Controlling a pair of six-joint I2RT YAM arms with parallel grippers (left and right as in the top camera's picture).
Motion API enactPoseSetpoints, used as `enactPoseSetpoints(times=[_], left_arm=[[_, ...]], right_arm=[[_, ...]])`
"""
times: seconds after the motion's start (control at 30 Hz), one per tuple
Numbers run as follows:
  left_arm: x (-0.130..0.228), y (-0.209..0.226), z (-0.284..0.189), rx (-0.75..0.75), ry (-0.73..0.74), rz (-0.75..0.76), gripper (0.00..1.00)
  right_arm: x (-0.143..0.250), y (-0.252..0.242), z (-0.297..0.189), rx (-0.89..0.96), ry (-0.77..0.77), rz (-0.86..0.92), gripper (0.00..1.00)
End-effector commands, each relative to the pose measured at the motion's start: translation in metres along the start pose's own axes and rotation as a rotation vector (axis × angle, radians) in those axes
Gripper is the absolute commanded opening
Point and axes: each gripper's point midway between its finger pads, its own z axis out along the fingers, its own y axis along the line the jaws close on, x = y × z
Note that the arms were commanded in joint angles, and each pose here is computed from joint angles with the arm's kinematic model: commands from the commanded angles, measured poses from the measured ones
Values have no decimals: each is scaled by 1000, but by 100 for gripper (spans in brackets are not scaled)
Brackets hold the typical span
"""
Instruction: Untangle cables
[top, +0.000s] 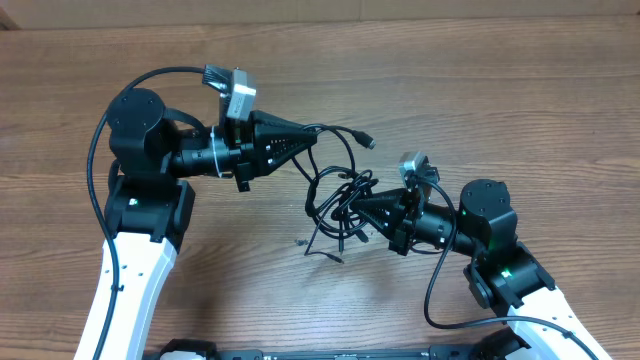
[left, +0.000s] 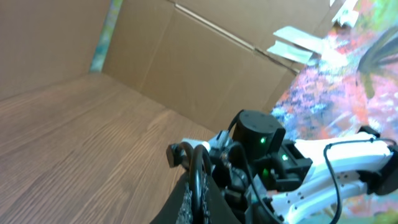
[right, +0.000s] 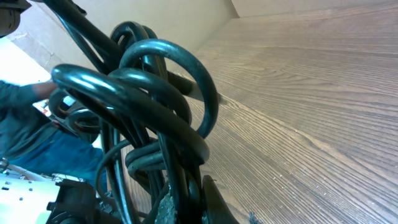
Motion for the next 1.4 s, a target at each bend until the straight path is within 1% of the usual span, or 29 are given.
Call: enactPoseSetpoints(times=[0.0,0.17,0.43,0.73,0.9,0.97,1.23,1.3,1.37], left_arm=[[-26,-11,-13,-33,-59,-1,4],[-43,17,-31,-179,-159,-96,4],[-47,33,-44,-251,-205,-161,4],[-37,51,-52,-328,-214,-270,4],[-20,87,-73,-510,-273,-477,4],[-12,92,-75,-538,-268,-519,4],[-8,95,-77,-554,-264,-543,4],[-2,106,-84,-633,-275,-554,4],[9,118,-94,-723,-282,-601,4]], right_arm=[[0,-4,-1,24,2,4,4],[0,-4,-1,23,2,4,4],[0,-4,-1,24,2,4,4],[0,-4,-1,23,2,4,4],[0,-4,-1,23,2,4,4],[0,-4,-1,23,2,4,4],[0,-4,-1,23,2,4,4],[0,-4,-1,23,2,4,4],[0,-4,-1,23,2,4,4]])
